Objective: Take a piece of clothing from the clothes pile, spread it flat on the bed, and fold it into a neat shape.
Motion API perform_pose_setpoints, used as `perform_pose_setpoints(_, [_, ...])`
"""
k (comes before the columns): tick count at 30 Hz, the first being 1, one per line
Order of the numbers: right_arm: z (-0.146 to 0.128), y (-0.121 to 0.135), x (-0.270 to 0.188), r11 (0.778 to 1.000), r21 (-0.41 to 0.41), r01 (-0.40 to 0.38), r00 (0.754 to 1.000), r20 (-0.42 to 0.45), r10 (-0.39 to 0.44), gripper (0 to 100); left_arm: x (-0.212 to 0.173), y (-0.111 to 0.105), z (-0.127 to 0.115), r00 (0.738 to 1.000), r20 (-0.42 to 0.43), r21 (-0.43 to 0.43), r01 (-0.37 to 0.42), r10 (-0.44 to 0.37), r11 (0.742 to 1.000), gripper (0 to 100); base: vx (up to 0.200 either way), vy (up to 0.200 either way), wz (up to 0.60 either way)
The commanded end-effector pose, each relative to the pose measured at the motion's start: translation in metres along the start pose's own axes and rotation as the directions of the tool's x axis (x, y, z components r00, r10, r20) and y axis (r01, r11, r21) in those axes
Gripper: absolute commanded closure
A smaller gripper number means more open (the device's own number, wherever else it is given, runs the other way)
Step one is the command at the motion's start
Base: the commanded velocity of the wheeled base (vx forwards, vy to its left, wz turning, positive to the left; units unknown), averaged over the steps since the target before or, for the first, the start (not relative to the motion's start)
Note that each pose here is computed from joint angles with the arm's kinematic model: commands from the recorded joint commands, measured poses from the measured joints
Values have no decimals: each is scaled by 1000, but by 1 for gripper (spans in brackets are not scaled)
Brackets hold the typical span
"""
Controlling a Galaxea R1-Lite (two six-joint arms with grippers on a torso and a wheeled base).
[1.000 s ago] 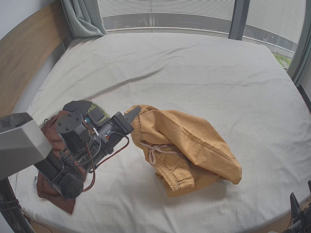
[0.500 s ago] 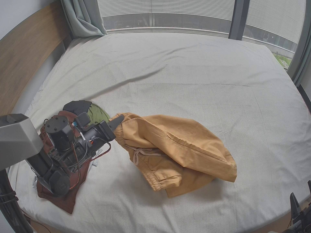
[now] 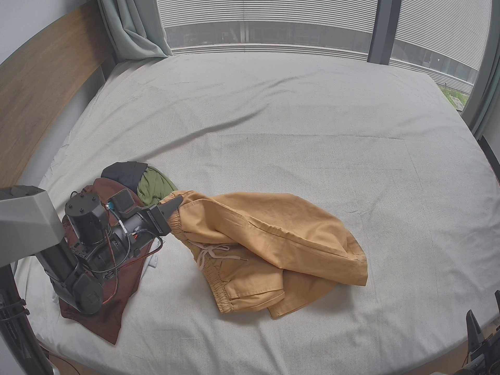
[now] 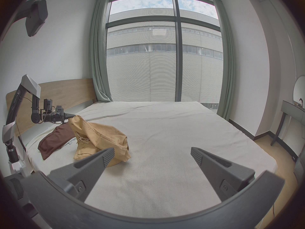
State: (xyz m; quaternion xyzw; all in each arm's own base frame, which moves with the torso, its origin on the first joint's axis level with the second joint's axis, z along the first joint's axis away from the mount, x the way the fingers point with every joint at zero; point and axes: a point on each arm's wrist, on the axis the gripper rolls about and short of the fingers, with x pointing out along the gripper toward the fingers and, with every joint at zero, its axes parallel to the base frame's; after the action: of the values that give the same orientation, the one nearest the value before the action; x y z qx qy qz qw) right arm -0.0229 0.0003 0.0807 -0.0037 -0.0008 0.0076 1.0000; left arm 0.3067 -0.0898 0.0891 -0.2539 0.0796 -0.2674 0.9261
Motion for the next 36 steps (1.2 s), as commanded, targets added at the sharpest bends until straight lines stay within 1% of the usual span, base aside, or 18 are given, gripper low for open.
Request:
perform_pose_setpoints(1, [-5,0,0,1000,0,0,1000,0,0,0,4,18,-11,998,-31,19,-48,49,999,100,0,0,0])
perform_pose_setpoints(5, [-5,0,0,1000,0,0,1000,0,0,0,3,24,-9,998,-24,32,-65,66,997,100,0,0,0])
perform_pose_setpoints(24, [-5,0,0,1000,-2,-3,1000,0,3,0,3,24,-7,998,-17,56,-63,64,996,100,0,0,0])
perform_pose_setpoints(36, [-5,0,0,1000,-23,0,1000,2,0,0,2,23,-4,998,-7,58,-63,63,996,100,0,0,0])
